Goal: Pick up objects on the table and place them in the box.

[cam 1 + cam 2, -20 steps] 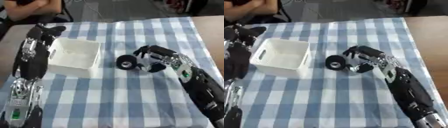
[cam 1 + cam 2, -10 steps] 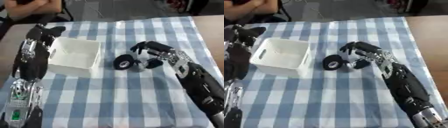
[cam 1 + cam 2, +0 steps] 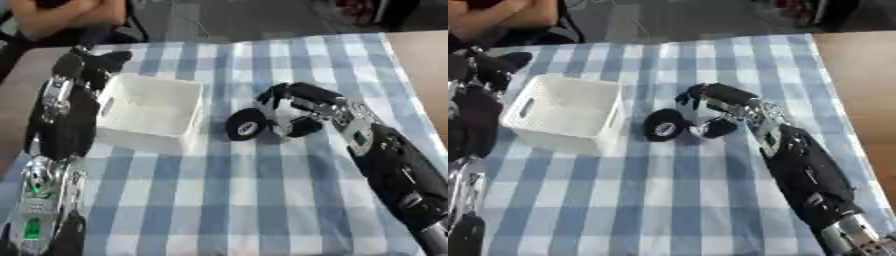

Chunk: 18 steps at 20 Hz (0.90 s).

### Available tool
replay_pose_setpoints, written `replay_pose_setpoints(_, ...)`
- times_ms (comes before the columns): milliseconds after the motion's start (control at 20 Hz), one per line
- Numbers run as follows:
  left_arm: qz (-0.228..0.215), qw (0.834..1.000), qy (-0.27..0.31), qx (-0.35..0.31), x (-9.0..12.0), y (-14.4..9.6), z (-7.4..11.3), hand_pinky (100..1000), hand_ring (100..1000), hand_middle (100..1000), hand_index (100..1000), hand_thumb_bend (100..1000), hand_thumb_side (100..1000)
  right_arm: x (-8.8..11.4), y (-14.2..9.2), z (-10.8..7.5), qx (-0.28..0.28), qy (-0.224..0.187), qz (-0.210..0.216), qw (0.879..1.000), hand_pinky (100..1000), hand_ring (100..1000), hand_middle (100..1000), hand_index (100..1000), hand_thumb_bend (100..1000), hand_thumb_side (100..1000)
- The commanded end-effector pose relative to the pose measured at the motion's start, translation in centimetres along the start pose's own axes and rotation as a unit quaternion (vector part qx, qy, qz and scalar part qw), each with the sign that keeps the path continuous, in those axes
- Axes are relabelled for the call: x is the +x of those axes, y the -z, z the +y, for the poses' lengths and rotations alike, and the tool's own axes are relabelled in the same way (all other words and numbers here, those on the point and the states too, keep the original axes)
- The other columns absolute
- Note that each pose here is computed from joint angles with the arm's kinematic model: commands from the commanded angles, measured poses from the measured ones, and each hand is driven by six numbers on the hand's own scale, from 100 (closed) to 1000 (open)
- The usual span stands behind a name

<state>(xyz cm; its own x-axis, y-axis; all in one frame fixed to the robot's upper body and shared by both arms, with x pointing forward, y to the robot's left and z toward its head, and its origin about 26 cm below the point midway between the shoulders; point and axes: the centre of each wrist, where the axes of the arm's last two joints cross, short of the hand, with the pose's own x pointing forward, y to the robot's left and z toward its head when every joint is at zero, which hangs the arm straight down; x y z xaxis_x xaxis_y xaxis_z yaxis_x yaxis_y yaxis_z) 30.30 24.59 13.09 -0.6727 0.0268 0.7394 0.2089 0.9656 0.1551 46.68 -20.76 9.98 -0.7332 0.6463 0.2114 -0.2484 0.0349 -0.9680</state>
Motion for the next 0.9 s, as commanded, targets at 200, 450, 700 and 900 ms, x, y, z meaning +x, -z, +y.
replay_pose_setpoints(200,-0.009,1.000,0.003,-0.005,0.4,0.3,0.0,912,744,958,635,100,945,0.2,0.0,-1.7,-0.003,-0.025,-0.017,1.000,905,673,748,901,201,415)
replay_pose_setpoints(450,-0.008,1.000,0.004,-0.005,0.4,0.2,0.1,912,744,958,635,100,944,0.6,0.0,-1.8,0.005,-0.033,-0.035,0.999,904,680,750,904,201,419)
replay_pose_setpoints(700,-0.006,1.000,0.005,-0.006,0.3,0.2,0.1,913,745,959,634,100,949,1.1,0.0,-2.0,0.013,-0.041,-0.056,0.997,906,682,752,905,179,441)
replay_pose_setpoints(900,-0.008,1.000,0.004,-0.007,0.4,0.2,0.1,913,745,958,634,100,944,1.2,0.2,-1.8,0.019,-0.033,-0.054,0.998,908,679,750,903,194,423)
